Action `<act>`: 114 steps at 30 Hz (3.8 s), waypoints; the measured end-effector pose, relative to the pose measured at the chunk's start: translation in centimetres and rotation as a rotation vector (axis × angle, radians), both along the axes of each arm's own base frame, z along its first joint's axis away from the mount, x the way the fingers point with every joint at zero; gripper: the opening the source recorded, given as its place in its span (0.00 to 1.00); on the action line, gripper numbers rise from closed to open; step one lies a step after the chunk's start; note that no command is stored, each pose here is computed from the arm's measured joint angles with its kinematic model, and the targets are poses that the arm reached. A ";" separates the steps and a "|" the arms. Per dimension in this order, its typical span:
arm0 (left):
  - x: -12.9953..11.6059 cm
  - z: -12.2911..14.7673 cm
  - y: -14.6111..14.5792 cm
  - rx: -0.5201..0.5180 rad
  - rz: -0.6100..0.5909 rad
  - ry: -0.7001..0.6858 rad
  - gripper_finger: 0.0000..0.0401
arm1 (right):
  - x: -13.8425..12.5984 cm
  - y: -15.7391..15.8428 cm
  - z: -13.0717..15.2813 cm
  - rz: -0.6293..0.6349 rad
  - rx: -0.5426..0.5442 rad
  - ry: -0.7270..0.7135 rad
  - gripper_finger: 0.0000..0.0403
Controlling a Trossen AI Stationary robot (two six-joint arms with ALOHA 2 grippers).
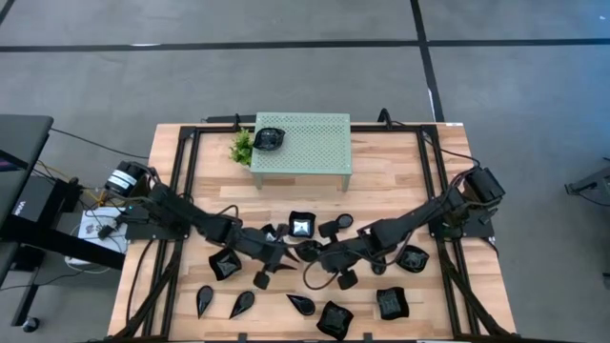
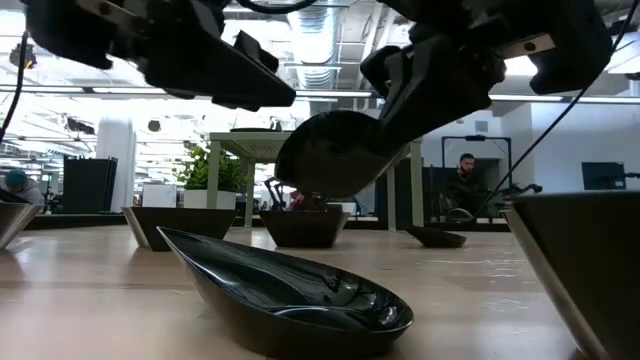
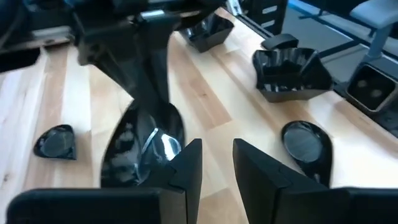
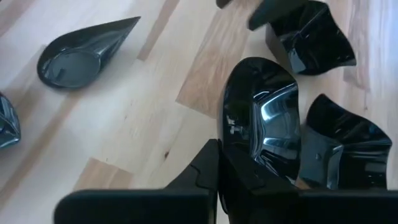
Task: Pick & Place Mini shaped plates
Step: Stack the leaf-shaped plate on top of the other leaf-shaped plates on the shelf
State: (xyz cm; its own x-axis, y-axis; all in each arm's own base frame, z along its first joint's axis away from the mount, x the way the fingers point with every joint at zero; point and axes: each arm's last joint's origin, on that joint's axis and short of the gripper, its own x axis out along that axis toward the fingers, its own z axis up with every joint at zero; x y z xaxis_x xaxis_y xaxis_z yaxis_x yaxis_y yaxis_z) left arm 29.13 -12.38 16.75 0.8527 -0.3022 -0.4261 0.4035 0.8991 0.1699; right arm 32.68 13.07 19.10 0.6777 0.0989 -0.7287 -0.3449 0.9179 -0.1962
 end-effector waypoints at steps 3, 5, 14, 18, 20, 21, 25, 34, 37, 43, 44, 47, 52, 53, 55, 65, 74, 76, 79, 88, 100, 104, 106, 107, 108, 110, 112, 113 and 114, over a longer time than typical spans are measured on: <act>0.2 0.0 0.5 -0.007 0.018 0.001 0.23 | 0.0 0.0 0.0 0.024 0.013 0.009 0.02; 0.3 0.1 0.7 -0.013 0.030 0.000 0.23 | 0.0 0.1 0.0 0.031 0.020 0.011 0.02; 0.2 -0.3 0.9 -0.076 0.047 0.061 0.23 | 0.0 0.5 0.2 0.042 0.032 -0.018 0.01; 0.2 -0.3 0.9 -0.083 0.028 0.069 0.23 | 0.3 0.6 0.6 0.041 0.048 -0.059 0.01; 0.2 -0.3 0.9 -0.083 0.028 0.070 0.23 | 0.4 0.6 0.6 0.041 0.051 -0.068 0.01; 0.2 -0.3 0.9 -0.083 0.028 0.070 0.23 | 0.4 0.6 0.6 0.041 0.052 -0.072 0.01; 0.2 -0.3 0.9 -0.082 0.027 0.069 0.22 | 0.5 0.7 0.7 0.041 0.056 -0.082 0.01; 0.2 -0.3 0.8 -0.054 0.007 0.059 0.02 | 0.7 0.7 1.1 0.087 0.009 -0.135 0.07; 0.2 -0.3 0.8 -0.058 -0.004 0.061 0.02 | 0.7 0.7 1.1 0.086 0.010 -0.135 0.12; 0.0 -0.3 0.6 -0.137 -0.065 0.098 0.02 | 0.8 0.8 1.2 0.090 0.020 -0.153 0.19; 0.0 -0.3 0.5 -0.150 -0.074 0.106 0.02 | 0.9 0.8 1.3 0.090 0.022 -0.159 0.20; -0.1 -0.3 0.4 -0.160 -0.083 0.112 0.02 | 0.9 0.8 1.3 0.084 0.029 -0.157 0.22; -0.2 -0.5 0.4 -0.174 -0.070 0.144 0.02 | 0.8 0.8 1.3 0.067 0.046 -0.150 0.25; -0.2 -0.7 0.4 -0.179 -0.063 0.162 0.02 | 0.8 0.8 1.3 0.067 0.046 -0.149 0.26; -0.4 -1.0 0.5 -0.182 -0.052 0.206 0.02 | 0.8 0.8 1.3 0.065 0.048 -0.149 0.26; -2.0 1.6 0.2 -0.121 0.021 0.155 0.02 | 0.8 0.8 1.2 0.065 0.045 -0.144 0.28; -7.6 7.0 3.3 0.096 0.328 0.125 0.02 | 0.9 0.6 1.2 0.024 0.093 -0.131 0.28; -8.2 8.3 4.5 0.183 0.367 0.051 0.02 | 1.0 0.3 1.2 0.017 0.093 -0.132 0.28; -8.9 10.2 6.5 0.348 0.472 -0.063 0.03 | 1.2 -0.1 1.2 0.003 0.093 -0.135 0.28; -9.2 12.3 15.0 0.622 0.725 -0.084 0.02 | 1.8 -1.8 1.2 -0.046 0.091 -0.142 0.28; -7.3 9.1 22.1 0.634 0.635 0.056 0.02 | 2.1 -3.0 1.2 -0.073 0.079 -0.141 0.28; -6.7 8.3 22.5 0.654 0.620 0.087 0.02 | 2.2 -3.3 1.2 -0.079 0.079 -0.137 0.28; -6.6 8.3 22.5 0.655 0.621 0.081 0.04 | 2.2 -3.4 1.1 -0.083 0.076 -0.129 0.28; -6.5 8.3 22.6 0.656 0.623 0.075 0.05 | 2.2 -3.5 1.1 -0.084 0.074 -0.127 0.28; -6.5 8.3 22.6 0.657 0.627 0.070 0.07 | 2.2 -3.5 1.1 -0.083 0.070 -0.123 0.28; -6.4 8.5 22.6 0.667 0.650 0.060 0.10 | 2.1 -3.6 1.0 -0.084 0.065 -0.114 0.28; -6.4 8.7 22.7 0.675 0.670 0.046 0.14 | 2.1 -3.7 1.0 -0.086 0.064 -0.111 0.28; -6.3 8.7 22.7 0.675 0.675 0.039 0.16 | 2.1 -3.7 1.0 -0.086 0.064 -0.111 0.28; -6.3 8.8 22.5 0.675 0.679 0.032 0.18 | 2.1 -3.8 1.0 -0.088 0.064 -0.110 0.28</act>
